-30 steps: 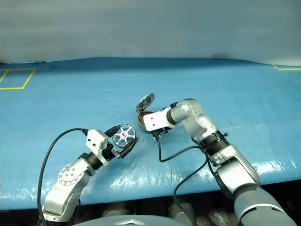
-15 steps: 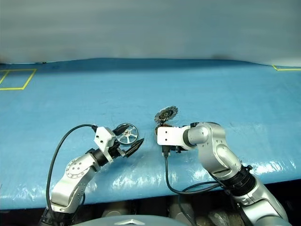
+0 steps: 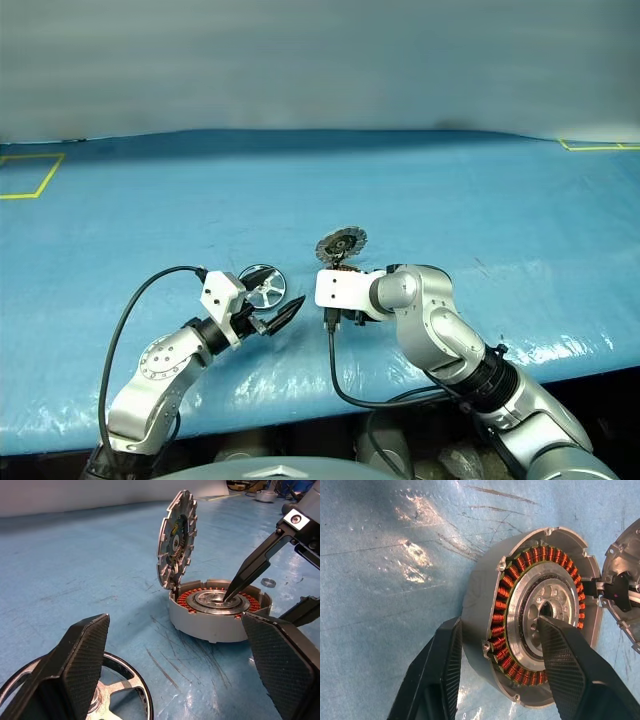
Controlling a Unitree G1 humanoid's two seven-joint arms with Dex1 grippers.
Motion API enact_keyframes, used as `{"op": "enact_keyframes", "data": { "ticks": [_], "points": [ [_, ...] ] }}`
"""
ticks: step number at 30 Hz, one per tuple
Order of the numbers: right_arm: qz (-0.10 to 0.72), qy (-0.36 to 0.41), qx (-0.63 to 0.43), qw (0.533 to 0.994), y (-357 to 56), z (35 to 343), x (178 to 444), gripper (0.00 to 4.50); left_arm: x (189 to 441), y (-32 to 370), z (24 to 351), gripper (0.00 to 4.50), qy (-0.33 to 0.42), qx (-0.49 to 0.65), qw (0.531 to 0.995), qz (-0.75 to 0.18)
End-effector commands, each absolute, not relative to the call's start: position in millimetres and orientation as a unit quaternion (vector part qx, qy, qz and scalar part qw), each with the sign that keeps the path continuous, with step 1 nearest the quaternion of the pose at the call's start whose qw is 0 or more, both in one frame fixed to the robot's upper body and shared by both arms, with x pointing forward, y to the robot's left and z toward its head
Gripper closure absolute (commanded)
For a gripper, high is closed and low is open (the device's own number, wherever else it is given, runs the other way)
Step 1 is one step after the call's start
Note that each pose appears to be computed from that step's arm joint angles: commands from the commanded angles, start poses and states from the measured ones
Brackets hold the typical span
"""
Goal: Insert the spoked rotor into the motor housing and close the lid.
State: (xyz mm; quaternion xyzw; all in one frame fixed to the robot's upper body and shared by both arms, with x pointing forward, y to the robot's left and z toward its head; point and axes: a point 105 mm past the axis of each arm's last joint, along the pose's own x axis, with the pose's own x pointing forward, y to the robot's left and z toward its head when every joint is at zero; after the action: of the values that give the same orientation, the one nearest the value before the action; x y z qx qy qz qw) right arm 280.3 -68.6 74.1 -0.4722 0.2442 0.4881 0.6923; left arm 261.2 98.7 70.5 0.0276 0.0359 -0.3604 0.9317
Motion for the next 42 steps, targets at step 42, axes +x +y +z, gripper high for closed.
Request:
{"op": "enact_keyframes", "data": {
  "ticks": [42],
  "points": [
    [0.274, 0.142, -0.125, 0.943, -158, 136, 284, 0.9, 255, 94, 83, 0.0, 0.012, 0.039, 0.925, -0.377]
  ]
}}
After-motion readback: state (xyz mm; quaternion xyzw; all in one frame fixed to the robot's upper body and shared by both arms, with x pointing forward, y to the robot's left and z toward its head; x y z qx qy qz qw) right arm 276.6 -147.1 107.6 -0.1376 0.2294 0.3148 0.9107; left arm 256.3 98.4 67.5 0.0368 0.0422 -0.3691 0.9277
